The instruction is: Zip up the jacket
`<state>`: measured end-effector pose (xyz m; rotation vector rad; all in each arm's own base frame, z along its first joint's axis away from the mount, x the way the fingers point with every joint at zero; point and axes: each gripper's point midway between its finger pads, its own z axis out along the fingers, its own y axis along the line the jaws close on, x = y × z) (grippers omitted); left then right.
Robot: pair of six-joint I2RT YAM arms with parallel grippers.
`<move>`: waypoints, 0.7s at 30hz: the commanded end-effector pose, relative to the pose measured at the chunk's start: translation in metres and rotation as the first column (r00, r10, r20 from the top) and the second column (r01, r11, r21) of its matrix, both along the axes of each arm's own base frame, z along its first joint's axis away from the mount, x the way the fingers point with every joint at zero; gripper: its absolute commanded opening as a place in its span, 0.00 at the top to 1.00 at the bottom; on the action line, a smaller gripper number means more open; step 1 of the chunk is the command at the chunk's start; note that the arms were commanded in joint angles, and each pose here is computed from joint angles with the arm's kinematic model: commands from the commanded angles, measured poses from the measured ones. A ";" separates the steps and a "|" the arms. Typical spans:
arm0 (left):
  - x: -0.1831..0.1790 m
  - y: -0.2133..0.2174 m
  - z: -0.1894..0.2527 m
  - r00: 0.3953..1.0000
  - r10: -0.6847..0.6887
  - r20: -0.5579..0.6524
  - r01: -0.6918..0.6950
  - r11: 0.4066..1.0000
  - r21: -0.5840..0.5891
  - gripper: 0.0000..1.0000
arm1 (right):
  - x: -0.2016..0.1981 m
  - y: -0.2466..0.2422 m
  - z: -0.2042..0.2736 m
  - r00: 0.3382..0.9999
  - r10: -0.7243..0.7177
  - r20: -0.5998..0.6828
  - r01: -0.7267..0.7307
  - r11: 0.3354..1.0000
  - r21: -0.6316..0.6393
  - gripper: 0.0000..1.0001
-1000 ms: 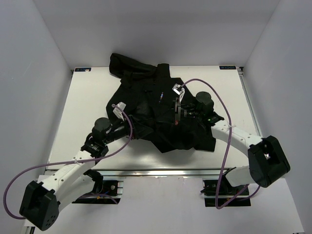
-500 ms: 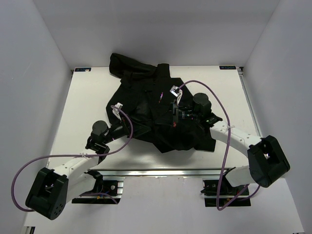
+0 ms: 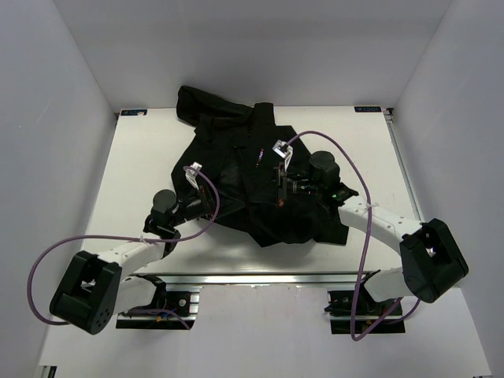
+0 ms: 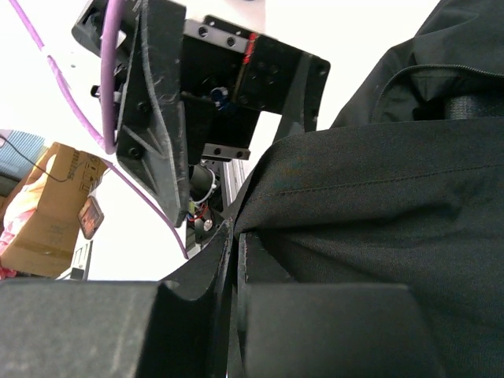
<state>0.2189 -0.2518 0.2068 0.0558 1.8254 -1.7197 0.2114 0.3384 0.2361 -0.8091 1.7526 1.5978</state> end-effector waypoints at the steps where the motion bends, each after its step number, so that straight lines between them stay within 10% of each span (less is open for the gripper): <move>1: 0.004 -0.002 0.024 0.997 -0.021 0.078 0.024 0.999 -0.039 0.02 | -0.003 0.004 0.010 0.998 0.020 0.053 -0.021 0.999 0.031 1.00; 8: 0.005 -0.001 0.029 0.995 -0.027 0.093 0.034 0.997 -0.067 0.02 | 0.001 0.005 -0.009 1.000 0.003 0.017 -0.003 1.000 -0.005 1.00; 21: 0.004 -0.005 0.027 0.994 -0.065 0.089 0.072 0.994 -0.080 0.41 | -0.001 0.006 -0.015 1.000 0.020 -0.005 -0.020 1.000 0.001 1.00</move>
